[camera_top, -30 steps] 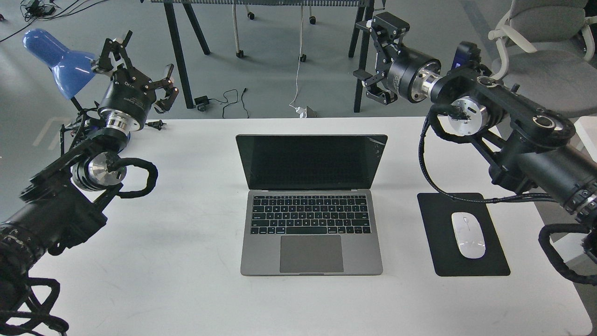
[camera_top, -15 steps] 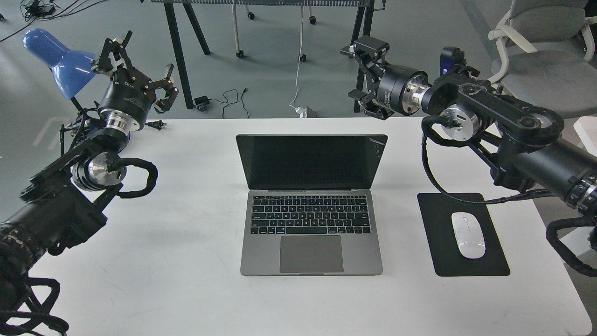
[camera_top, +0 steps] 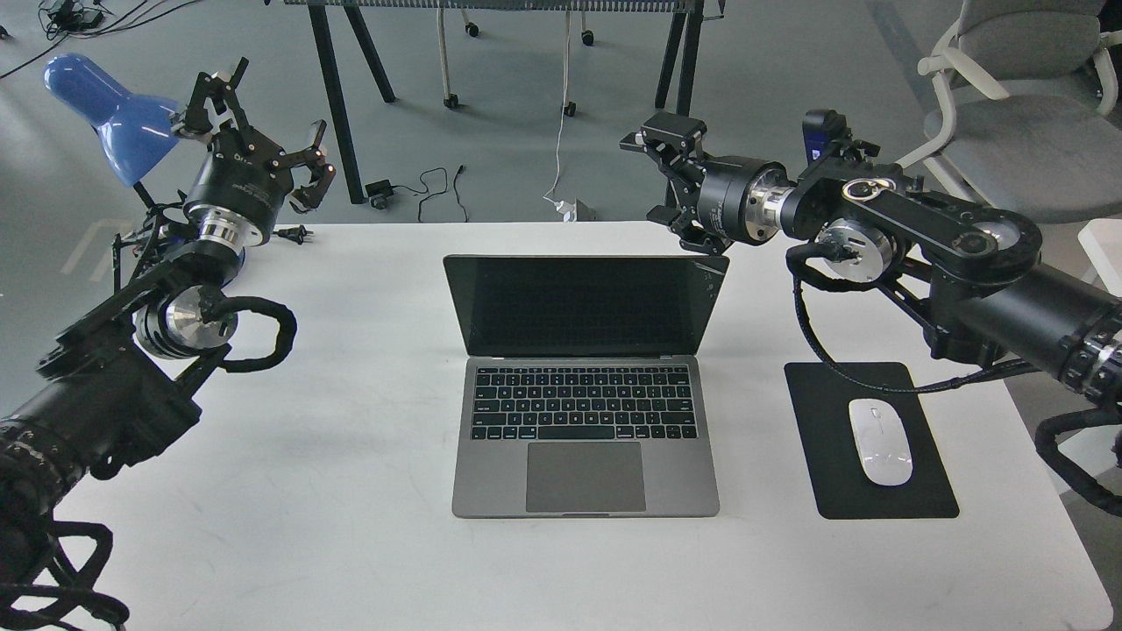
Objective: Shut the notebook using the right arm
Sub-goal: 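Raise the right gripper and swing it over the laptop's screen top, then lower the right gripper onto the screen's top edge, pushing it down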
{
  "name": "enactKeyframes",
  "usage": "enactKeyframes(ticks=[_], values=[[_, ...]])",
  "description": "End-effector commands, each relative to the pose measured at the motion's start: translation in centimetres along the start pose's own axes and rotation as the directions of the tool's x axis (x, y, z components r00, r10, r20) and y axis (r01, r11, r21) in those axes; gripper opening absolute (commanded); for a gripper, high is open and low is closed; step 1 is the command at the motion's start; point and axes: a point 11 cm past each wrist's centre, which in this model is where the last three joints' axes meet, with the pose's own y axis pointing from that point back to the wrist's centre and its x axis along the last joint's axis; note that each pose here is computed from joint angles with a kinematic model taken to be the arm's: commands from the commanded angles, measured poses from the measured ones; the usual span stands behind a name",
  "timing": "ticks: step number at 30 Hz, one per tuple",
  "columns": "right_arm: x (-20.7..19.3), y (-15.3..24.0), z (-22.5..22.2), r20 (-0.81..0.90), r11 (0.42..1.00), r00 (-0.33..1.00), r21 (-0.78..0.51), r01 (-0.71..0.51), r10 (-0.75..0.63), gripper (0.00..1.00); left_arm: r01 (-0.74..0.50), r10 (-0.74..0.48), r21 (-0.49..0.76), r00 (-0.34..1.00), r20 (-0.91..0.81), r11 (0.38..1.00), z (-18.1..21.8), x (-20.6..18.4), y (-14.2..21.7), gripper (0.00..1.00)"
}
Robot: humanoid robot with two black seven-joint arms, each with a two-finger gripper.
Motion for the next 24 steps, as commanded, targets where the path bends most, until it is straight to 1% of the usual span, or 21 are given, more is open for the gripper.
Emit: enactKeyframes(ticks=[1,13,24], values=[[-0.4,0.0,0.0,-0.004,1.0,1.0,0.0,0.022,-0.022,1.0,0.0,0.0,0.0,1.0,0.0,1.0,0.0,0.0,0.0,1.0],[-1.5,0.3,0.5,-0.035,0.992,0.992,-0.017,0.123,-0.123,1.0,0.0,0.0,0.0,1.0,0.0,1.0,0.0,0.0,0.0,1.0],[-4.2,1.5,1.1,-0.048,0.961,0.96,-0.018,0.275,-0.276,1.0,0.0,0.0,0.0,1.0,0.0,1.0,0.0,0.0,0.0,1.0]])
